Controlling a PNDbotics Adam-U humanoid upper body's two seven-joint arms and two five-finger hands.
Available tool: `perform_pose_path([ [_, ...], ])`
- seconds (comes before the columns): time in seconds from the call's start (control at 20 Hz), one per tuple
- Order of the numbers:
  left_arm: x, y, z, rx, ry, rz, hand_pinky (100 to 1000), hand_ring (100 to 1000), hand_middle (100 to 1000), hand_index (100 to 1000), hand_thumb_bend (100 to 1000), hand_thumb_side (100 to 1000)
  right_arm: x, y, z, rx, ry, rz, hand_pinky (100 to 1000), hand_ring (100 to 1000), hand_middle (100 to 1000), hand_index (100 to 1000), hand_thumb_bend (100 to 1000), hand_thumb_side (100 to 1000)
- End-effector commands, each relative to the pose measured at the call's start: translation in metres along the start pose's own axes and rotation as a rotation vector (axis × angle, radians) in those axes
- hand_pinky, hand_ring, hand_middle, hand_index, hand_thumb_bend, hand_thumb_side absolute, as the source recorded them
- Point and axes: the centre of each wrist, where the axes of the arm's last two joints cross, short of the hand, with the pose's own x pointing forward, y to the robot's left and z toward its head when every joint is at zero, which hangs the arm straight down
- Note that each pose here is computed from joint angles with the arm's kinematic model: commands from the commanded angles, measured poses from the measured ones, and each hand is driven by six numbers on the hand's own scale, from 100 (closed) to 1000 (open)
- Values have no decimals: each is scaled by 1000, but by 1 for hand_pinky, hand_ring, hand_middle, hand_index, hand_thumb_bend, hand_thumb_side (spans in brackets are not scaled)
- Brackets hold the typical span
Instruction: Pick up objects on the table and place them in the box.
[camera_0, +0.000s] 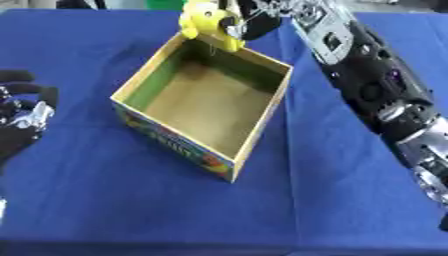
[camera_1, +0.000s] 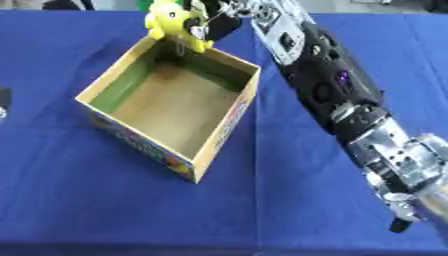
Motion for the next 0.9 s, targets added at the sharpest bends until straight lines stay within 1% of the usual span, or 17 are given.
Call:
perform_pose_path([
  [0.05, 9, 3, -4, 6, -36, -8, 500, 646, 612, 641, 411, 100, 8, -3, -4, 32, -22, 48, 503, 400, 147, 236, 100, 100],
  [0.2, 9, 3, -4, 7, -37, -8, 500, 646, 612, 641, 411, 100, 12, 5, -8, 80, -31, 75, 522, 421, 170, 259, 100, 100],
  [0.25, 9, 3, -4, 7, -37, -8, 500, 646, 612, 641, 412, 100, 12, 7, -8, 98, -32, 82, 544, 448, 187, 283, 179, 100],
  [0.3, 9, 3, -4, 8, -36, -8, 500, 646, 612, 641, 412, 100, 13, 9, -9, 124, -32, 93, 565, 476, 222, 320, 100, 100],
  [0.35, 9, 3, -4, 8, -36, -8, 500, 646, 612, 641, 412, 100, 14, 11, -9, 154, -30, 105, 572, 488, 236, 334, 100, 100],
  [0.4, 9, 4, -4, 9, -36, -8, 500, 646, 612, 641, 412, 100, 14, 12, -10, 189, -28, 115, 607, 538, 286, 388, 100, 100],
  [0.45, 9, 4, -4, 9, -36, -8, 500, 646, 612, 641, 412, 100, 14, 13, -9, 222, -25, 124, 645, 601, 378, 475, 115, 100],
  [0.5, 9, 4, -4, 10, -36, -8, 500, 646, 612, 641, 413, 100, 13, 13, -9, 253, -22, 130, 670, 642, 442, 525, 138, 100],
  [0.55, 9, 4, -4, 11, -36, -8, 500, 646, 612, 641, 413, 100, 13, 12, -9, 279, -21, 134, 679, 660, 468, 552, 161, 100],
  [0.6, 9, 4, -4, 12, -35, -8, 501, 646, 612, 641, 412, 100, 14, 11, -8, 296, -21, 137, 709, 715, 570, 661, 221, 100],
  [0.65, 9, 4, -4, 12, -35, -8, 501, 646, 612, 641, 412, 100, 14, 10, -7, 309, -22, 138, 718, 732, 601, 693, 233, 100],
  [0.7, 9, 4, -4, 13, -36, -8, 501, 646, 612, 641, 413, 100, 14, 8, -6, 317, -23, 139, 740, 766, 705, 764, 270, 100],
  [0.75, 9, 4, -4, 13, -36, -9, 501, 647, 612, 641, 412, 100, 15, 6, -6, 320, -25, 140, 742, 769, 711, 783, 291, 123],
  [0.8, 9, 4, -4, 13, -36, -9, 501, 647, 612, 641, 412, 100, 15, 5, -5, 321, -27, 139, 763, 795, 774, 832, 363, 247],
  [0.85, 9, 4, -4, 14, -36, -9, 501, 647, 612, 641, 412, 100, 16, 3, -4, 319, -30, 139, 770, 804, 794, 846, 393, 285],
  [0.9, 9, 5, -4, 15, -36, -10, 500, 647, 612, 641, 413, 100, 16, 1, -3, 317, -32, 139, 782, 819, 826, 873, 477, 371],
])
